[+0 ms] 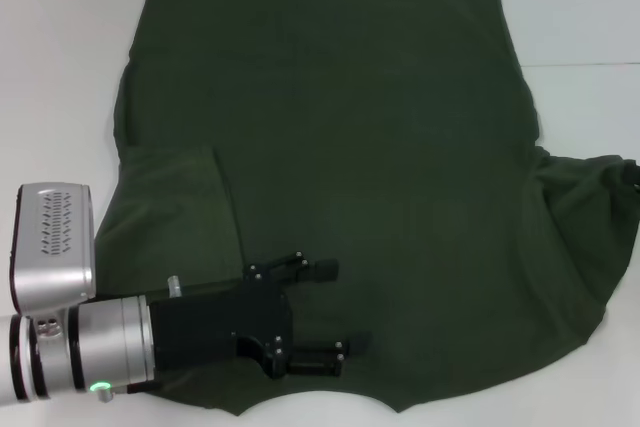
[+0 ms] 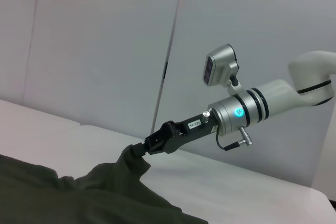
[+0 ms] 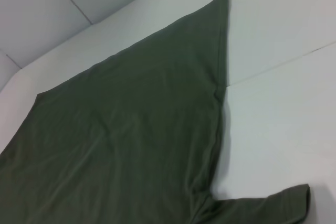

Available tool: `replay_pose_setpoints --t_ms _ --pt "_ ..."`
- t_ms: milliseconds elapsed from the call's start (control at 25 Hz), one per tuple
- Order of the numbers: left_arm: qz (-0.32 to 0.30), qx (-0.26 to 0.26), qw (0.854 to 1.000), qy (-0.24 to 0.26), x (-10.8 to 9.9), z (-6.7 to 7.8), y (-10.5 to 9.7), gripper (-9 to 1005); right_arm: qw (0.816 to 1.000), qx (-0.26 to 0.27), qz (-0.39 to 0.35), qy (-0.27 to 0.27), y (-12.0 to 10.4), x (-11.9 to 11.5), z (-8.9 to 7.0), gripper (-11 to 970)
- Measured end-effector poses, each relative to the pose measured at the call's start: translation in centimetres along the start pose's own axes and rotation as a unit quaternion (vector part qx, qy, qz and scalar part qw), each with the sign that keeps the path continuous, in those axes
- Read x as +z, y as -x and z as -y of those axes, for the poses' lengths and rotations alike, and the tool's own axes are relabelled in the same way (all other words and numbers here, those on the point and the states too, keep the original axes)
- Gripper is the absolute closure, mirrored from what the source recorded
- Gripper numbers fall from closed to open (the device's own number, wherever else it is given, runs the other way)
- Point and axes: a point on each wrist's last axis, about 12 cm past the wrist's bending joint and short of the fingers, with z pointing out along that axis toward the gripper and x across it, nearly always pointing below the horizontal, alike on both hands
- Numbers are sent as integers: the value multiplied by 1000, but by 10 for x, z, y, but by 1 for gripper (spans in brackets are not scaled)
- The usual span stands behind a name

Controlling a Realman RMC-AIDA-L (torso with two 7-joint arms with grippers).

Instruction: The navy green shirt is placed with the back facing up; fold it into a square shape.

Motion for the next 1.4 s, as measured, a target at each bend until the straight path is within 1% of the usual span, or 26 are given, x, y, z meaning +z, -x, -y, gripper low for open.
replay_pose_setpoints --t_ms 280,520,680,1000,1120,1240,1320,1400 --pt "0 0 1000 0 0 0 0 47 1000 1 13 -9 7 0 2 933" --pt "-2 0 1000 4 0 -1 -1 47 1000 -12 19 0 20 8 -7 927" --pt "-2 0 1000 5 0 -1 0 47 1000 -19 20 1 25 11 -10 923" --pt "2 -1 1000 9 0 -2 0 48 1000 -16 21 -1 26 9 -8 916" --pt "3 -1 1000 10 0 -2 0 48 1000 -22 15 3 25 10 -10 913" --pt "3 -1 1000 10 0 -2 0 47 999 -35 1 22 22 12 -16 910" --pt "3 -2 1000 10 -1 -2 0 47 997 -47 -12 57 19 13 -25 908" --pt "3 -2 1000 11 -1 -2 0 47 993 -55 -27 105 16 14 -38 906"
